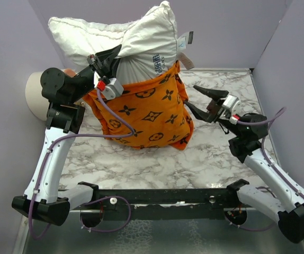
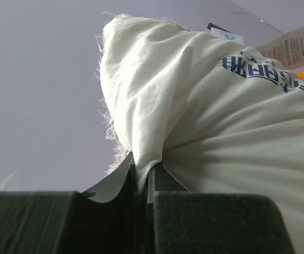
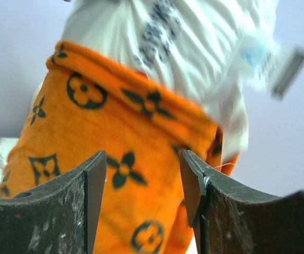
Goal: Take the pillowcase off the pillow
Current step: Remove the pillow from the pillowcase.
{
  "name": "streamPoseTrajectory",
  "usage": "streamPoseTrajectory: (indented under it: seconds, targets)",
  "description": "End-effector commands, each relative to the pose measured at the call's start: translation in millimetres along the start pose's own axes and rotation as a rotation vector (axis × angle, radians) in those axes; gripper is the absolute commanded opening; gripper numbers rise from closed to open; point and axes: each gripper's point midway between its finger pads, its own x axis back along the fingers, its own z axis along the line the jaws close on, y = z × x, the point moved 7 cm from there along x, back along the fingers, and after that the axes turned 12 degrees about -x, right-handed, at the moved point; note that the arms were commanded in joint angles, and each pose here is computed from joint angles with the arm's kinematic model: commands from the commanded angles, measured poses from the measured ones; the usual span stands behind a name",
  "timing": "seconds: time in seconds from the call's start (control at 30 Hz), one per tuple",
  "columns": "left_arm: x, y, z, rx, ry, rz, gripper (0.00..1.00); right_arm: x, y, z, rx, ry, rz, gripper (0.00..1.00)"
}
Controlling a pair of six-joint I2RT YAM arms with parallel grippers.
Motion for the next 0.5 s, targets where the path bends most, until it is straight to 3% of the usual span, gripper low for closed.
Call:
streamPoseTrajectory:
  seconds: [0.0,0.2,0.47]
  targets:
    - [13,44,53,-0.161,0.139,-0.094,0.00,-44,11,5,0.296,0.205,0.051,0.55]
    - [13,44,51,-0.148,0.124,-0.092,0.00,-102,21,23,0.473,0.358,0.102,0.51]
    - [14,47,52,-0.156,0.120,-0.101,0.00,-129,2,32,0.549,0.388,0.207,0.42]
